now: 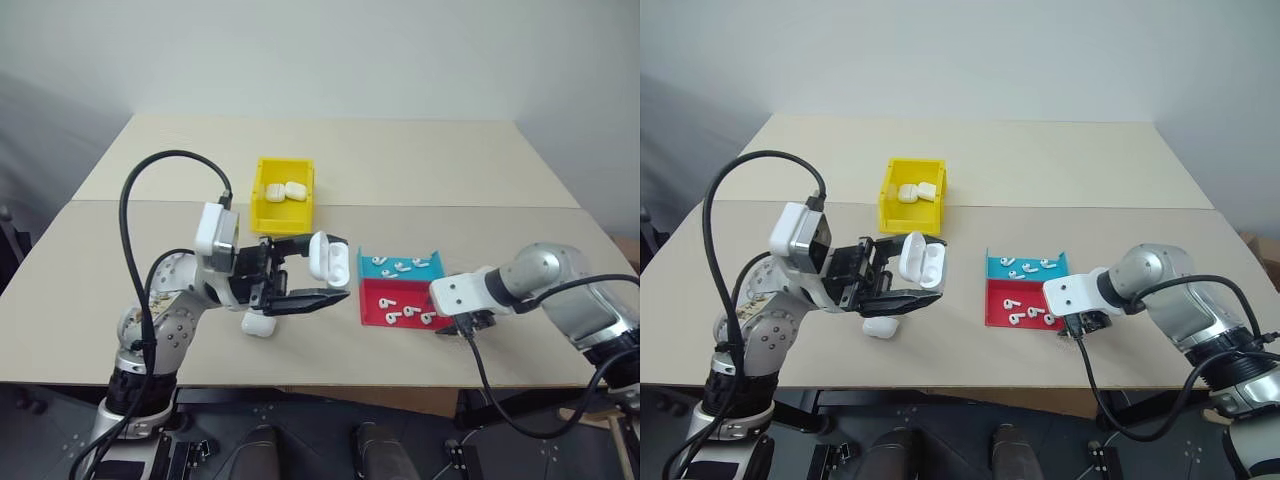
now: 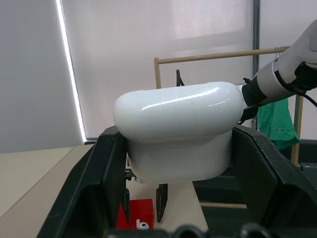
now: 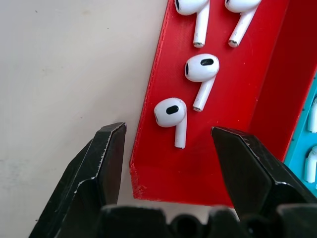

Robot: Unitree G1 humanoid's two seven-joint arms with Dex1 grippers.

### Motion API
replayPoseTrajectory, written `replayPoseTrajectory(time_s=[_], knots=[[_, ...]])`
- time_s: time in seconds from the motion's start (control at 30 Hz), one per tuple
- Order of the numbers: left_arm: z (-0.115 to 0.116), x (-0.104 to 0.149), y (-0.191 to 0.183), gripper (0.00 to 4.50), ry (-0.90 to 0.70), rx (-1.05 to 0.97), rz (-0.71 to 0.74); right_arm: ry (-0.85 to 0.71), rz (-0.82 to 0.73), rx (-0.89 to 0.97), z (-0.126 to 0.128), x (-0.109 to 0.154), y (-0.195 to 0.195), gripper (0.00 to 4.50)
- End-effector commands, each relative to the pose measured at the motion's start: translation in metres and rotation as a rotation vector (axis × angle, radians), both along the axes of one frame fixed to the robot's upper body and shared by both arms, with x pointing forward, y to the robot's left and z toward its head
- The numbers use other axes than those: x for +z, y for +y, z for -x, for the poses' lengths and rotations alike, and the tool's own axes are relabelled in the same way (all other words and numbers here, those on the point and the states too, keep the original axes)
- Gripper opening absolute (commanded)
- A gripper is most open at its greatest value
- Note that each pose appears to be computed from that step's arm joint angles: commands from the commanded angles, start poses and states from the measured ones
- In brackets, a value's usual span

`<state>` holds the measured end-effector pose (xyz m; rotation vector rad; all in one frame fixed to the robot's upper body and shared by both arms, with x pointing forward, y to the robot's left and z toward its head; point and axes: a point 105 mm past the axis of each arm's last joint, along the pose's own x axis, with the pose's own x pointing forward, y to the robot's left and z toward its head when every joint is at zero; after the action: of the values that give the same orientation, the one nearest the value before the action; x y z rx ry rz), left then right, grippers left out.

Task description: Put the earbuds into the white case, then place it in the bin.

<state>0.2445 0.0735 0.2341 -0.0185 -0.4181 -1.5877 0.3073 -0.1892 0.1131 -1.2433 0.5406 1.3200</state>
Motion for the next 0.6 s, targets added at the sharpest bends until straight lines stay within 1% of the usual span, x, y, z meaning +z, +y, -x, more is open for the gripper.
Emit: replayPoseTrajectory(time_s=[0.03, 0.3, 0.33, 0.4, 0.6], knots=[[0.0056, 0.0092, 0.0011, 2.85, -0.049, 0.000, 0.014, -0.047, -0.012, 0.017, -0.0066, 0.0119, 0.0039, 3.04], [0.0057, 0.0105, 0.0020, 2.85, -0.050, 0.010, 0.011, -0.029, -0.018, 0.029, -0.0072, 0.0078, 0.0087, 3.04], [0.0058, 0.0109, 0.0020, 2.85, -0.050, 0.011, 0.011, -0.028, -0.014, 0.028, -0.0073, 0.0072, 0.0083, 2.67], [0.0060, 0.0113, 0.0023, 2.85, -0.051, 0.012, 0.011, -0.028, -0.009, 0.029, -0.0073, 0.0071, 0.0073, 2.18], [0.0067, 0.0118, 0.0035, 2.85, -0.049, 0.015, 0.010, -0.025, -0.004, 0.029, -0.0062, 0.0079, 0.0057, 2.18]])
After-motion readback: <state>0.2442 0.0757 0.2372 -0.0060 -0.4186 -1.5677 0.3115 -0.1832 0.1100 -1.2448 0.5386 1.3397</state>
